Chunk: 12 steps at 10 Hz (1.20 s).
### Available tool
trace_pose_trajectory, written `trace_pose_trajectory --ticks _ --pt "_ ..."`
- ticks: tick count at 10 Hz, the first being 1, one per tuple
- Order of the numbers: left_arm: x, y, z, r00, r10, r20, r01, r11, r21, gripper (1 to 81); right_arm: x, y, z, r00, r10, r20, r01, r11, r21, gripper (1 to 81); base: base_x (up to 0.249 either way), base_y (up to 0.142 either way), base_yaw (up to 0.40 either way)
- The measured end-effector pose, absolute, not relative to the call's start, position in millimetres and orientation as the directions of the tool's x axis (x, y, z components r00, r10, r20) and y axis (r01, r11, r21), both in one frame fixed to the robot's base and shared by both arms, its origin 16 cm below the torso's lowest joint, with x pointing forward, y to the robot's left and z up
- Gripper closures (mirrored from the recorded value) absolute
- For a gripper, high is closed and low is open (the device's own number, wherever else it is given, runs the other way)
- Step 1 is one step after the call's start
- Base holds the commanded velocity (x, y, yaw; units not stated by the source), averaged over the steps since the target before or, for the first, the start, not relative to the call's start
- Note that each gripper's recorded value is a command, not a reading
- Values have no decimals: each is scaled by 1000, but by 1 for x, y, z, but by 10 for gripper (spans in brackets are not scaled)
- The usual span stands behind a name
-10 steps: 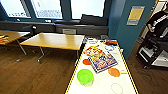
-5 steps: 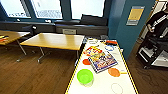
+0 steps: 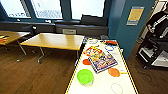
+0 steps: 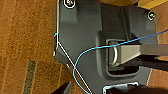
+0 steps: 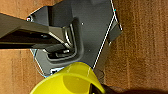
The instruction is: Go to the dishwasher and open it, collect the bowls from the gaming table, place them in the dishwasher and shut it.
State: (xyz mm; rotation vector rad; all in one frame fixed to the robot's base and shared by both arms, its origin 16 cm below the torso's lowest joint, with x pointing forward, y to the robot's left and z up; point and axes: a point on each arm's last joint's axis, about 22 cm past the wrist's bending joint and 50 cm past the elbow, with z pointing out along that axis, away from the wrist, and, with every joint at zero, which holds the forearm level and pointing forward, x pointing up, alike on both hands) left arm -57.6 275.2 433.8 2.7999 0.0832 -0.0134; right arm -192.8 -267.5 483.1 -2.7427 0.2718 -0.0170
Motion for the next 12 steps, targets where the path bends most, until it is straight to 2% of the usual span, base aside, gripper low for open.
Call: trace_pose_trajectory --ticks 5,8,11,12 --pt "-35 325 472 996 85 31 68 -925 373 10 -194 -258 477 984 -179 -16 -173 -913 -370 811 0 0 0" --pt "-4 344 512 990 115 76 72 -902 425 10 -190 -253 475 985 -174 -9 -165 -911 -377 811 0 0 0" --pt "35 344 556 984 143 110 71 -868 492 10 -190 -253 476 985 -171 -8 -161 -911 -379 811 0 0 0" --pt "56 356 575 979 147 141 58 -866 497 10 -190 -255 475 985 -170 -7 -160 -913 -376 811 0 0 0"
